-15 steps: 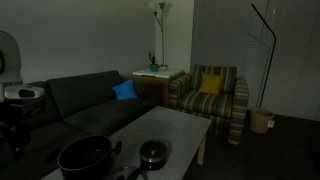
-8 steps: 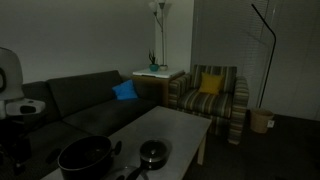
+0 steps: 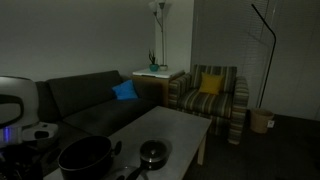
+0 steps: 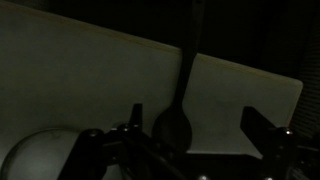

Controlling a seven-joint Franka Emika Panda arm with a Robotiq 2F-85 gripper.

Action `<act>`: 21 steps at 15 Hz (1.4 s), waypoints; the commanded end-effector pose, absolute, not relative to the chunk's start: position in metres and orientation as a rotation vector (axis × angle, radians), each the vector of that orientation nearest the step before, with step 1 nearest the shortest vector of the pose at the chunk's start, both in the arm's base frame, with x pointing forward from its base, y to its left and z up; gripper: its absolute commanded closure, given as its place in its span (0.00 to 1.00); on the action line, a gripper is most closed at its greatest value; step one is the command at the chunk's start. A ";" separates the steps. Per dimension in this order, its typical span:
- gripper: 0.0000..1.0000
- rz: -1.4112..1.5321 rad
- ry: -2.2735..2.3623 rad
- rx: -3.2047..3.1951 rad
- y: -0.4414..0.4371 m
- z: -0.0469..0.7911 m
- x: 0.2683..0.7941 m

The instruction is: Put the black ladle inside the black pot

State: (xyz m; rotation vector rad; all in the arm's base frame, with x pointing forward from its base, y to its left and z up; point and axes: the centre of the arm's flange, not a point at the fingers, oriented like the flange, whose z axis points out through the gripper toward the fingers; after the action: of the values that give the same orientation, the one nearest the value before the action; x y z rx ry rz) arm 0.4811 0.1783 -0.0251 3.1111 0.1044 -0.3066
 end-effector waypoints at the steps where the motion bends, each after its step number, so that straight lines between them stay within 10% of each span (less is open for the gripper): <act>1: 0.00 -0.308 0.100 3.115 0.179 -0.030 0.484; 21: 0.00 -0.561 0.135 3.147 0.176 -0.087 0.505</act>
State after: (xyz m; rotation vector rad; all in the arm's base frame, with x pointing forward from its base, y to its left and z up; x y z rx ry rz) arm 0.5018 0.1767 -0.0525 3.0996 0.1354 -0.4560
